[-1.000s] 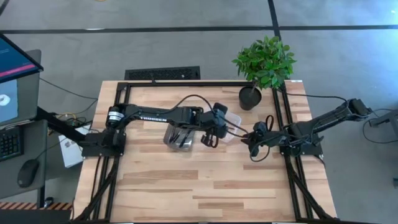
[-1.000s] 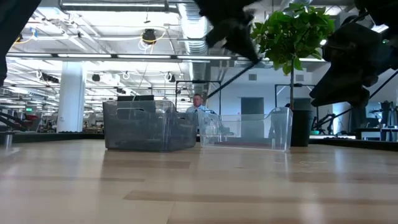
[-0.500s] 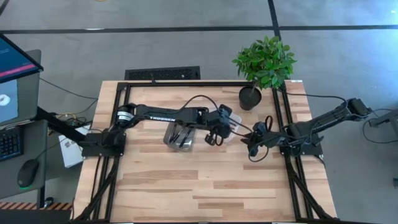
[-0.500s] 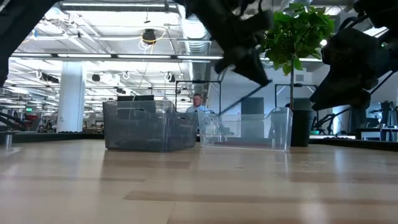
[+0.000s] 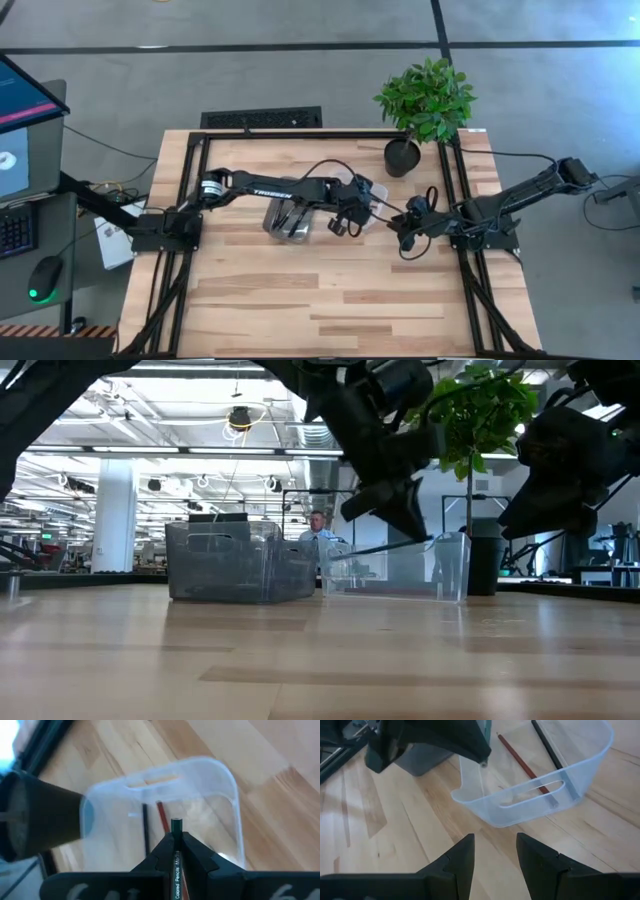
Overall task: Sort pens & pencils
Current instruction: Put the green colored pencil into the transparent bin
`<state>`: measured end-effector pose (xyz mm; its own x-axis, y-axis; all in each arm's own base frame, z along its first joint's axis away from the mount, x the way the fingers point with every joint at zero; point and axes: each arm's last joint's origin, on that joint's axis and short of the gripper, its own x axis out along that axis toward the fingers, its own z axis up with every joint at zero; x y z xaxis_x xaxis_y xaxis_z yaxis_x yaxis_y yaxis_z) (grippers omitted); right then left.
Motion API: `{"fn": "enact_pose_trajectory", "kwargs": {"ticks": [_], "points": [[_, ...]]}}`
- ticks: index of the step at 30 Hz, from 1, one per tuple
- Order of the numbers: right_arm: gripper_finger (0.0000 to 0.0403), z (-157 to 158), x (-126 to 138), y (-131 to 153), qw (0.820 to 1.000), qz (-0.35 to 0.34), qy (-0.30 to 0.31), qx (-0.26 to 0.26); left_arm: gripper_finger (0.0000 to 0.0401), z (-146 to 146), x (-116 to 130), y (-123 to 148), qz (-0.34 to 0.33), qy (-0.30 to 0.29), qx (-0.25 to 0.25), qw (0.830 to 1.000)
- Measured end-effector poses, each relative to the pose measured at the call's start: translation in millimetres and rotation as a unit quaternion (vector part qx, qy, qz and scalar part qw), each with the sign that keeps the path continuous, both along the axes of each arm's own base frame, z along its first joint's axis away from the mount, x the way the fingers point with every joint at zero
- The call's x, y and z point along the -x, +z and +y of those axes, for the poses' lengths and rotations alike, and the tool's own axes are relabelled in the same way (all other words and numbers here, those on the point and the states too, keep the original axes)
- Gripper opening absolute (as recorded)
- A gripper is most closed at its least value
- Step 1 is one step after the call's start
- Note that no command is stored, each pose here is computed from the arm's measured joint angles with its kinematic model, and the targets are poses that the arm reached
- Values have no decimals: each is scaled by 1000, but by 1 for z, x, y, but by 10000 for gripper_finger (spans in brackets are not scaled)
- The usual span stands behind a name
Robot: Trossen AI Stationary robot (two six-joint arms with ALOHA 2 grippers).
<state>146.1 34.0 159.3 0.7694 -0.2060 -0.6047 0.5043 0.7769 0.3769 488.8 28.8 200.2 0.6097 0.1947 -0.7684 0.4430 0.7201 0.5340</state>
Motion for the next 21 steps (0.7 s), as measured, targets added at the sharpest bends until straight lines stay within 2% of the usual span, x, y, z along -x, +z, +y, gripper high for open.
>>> {"fn": "enact_pose_trajectory", "kwargs": {"ticks": [4,12,21], "points": [[170,0,0,0,1000,0,0,0,11,1,1,-4,14,10,-10,1000],[170,0,0,0,1000,1,0,0,17,2,-1,-2,-5,43,-29,999],[170,0,0,0,1000,3,1,-1,43,2,-1,-2,-4,40,-38,998]]}}
